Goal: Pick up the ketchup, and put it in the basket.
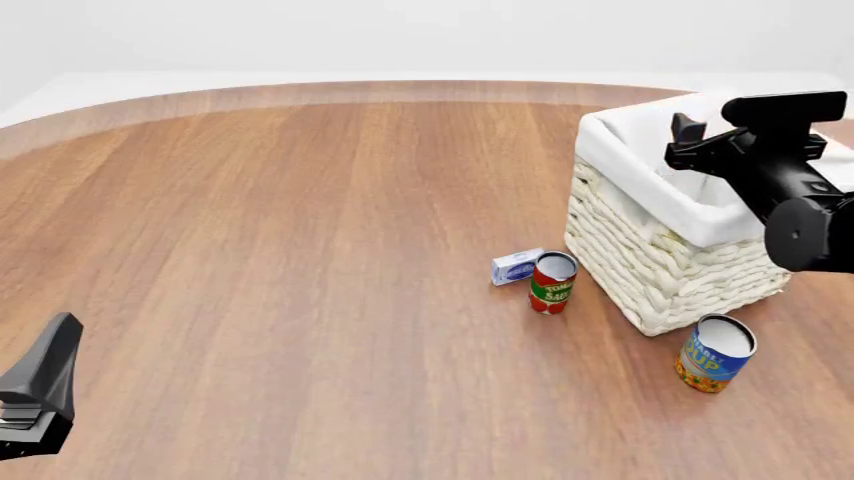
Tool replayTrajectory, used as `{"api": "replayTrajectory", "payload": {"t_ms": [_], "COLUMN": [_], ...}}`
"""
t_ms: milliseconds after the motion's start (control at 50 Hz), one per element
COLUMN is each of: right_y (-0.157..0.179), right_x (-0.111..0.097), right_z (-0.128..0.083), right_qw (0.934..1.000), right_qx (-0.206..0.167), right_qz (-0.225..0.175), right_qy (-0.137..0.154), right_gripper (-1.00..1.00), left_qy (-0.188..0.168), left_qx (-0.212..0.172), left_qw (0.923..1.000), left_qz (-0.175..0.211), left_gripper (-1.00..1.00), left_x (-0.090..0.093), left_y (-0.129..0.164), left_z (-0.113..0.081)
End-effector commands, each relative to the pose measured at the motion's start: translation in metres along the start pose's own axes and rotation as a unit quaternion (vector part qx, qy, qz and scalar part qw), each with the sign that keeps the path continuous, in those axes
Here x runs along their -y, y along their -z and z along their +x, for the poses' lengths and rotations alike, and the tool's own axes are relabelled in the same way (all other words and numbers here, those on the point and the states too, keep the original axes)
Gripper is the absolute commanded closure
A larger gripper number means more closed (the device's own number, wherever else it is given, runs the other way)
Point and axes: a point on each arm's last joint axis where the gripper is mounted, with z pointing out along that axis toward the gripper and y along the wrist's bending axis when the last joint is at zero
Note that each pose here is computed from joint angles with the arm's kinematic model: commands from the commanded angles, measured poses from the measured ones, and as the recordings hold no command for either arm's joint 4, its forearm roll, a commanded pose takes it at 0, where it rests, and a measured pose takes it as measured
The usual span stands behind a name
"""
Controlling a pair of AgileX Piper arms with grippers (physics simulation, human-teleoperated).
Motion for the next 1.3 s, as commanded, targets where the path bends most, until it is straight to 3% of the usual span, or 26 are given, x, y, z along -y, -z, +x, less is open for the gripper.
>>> {"api": "replayTrajectory", "payload": {"t_ms": [20, 760, 1300], "right_y": [0.000, 0.011, 0.014], "right_x": [0.001, 0.007, 0.000], "right_z": [0.000, -0.007, -0.010], "right_qw": [1.0000, 0.9999, 0.9998], "right_qx": [-0.001, 0.007, 0.011], "right_qz": [0.002, 0.010, 0.000], "right_qy": [-0.002, -0.011, -0.019], "right_gripper": [-1.00, -1.00, -1.00], "left_qy": [0.000, 0.000, 0.000], "left_qx": [0.000, 0.000, 0.000], "left_qw": [1.0000, 1.0000, 1.0000], "left_qz": [0.000, 0.000, 0.000], "left_gripper": [-1.00, -1.00, -1.00], "left_x": [0.000, 0.000, 0.000], "left_y": [0.000, 0.000, 0.000], "left_z": [0.000, 0.000, 0.000]}}
